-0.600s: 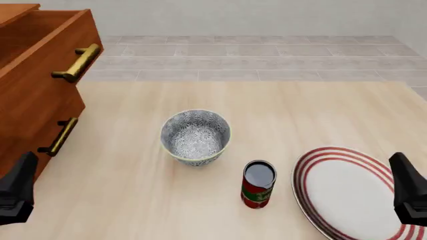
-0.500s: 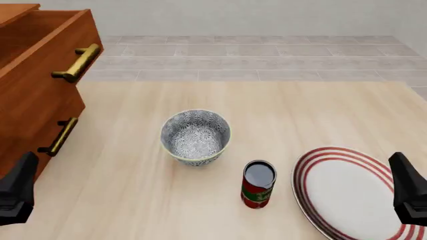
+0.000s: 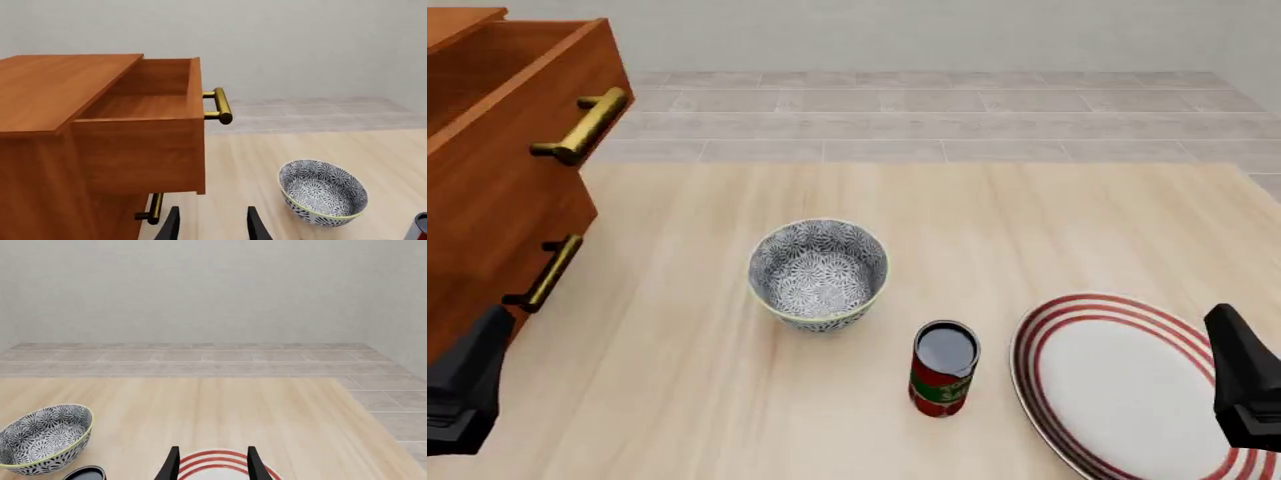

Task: Put the bowl on top of the cabinet.

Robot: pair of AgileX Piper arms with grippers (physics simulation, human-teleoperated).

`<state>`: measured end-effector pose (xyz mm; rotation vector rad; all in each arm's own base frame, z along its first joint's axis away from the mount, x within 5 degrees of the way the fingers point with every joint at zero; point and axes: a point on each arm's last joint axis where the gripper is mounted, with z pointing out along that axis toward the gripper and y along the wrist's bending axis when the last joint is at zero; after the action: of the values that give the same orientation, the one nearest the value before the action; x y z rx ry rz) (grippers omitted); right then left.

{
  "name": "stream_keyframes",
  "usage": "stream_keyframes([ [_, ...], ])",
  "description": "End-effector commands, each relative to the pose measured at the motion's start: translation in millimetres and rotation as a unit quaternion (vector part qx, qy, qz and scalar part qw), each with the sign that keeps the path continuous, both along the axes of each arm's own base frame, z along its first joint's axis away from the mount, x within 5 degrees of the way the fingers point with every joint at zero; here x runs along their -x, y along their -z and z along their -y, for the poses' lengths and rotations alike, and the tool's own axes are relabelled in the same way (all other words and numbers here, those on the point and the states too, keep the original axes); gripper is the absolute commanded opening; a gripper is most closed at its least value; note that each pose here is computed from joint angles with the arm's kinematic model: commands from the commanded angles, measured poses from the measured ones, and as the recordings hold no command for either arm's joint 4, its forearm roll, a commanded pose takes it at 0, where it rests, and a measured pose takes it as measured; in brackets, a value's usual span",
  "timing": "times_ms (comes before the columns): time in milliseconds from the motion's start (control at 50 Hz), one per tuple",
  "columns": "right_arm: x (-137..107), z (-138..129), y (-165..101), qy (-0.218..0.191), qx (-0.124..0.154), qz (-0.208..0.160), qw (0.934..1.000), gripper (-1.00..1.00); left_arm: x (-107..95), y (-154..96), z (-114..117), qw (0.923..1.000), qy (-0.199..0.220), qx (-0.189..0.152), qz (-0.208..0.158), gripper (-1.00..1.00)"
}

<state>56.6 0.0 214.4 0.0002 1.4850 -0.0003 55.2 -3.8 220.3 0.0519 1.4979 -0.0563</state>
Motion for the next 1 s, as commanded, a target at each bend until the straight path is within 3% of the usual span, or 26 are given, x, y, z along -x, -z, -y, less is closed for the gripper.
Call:
stream_keyframes([
  [20,0,0,0,0.000,0.000,0.000,1.0000,1.00,3,-9,2,0.9998,0.020,0.004,-0.007,1.00],
  [420,0,0,0,0.000,0.000,0.000,1.0000,1.00,2,-12,9,0.9962,0.080,-0.007,-0.036,1.00],
  [520,0,0,0,0.000,0.000,0.000,1.0000,1.00,-5,-7,12,0.9937,0.094,-0.019,-0.057,1.00],
  [660,0,0,0,0.000,0.000,0.000,1.0000,1.00,-15,-8,17,0.9919,0.108,-0.011,-0.066,1.00],
  [900,0,0,0,0.000,0.000,0.000,1.0000,1.00,-43,-5,41,0.9791,0.176,0.012,-0.102,1.00],
  [1000,0,0,0,0.000,0.000,0.000,1.0000,1.00,-46,-7,43,0.9789,0.177,0.011,-0.101,1.00],
])
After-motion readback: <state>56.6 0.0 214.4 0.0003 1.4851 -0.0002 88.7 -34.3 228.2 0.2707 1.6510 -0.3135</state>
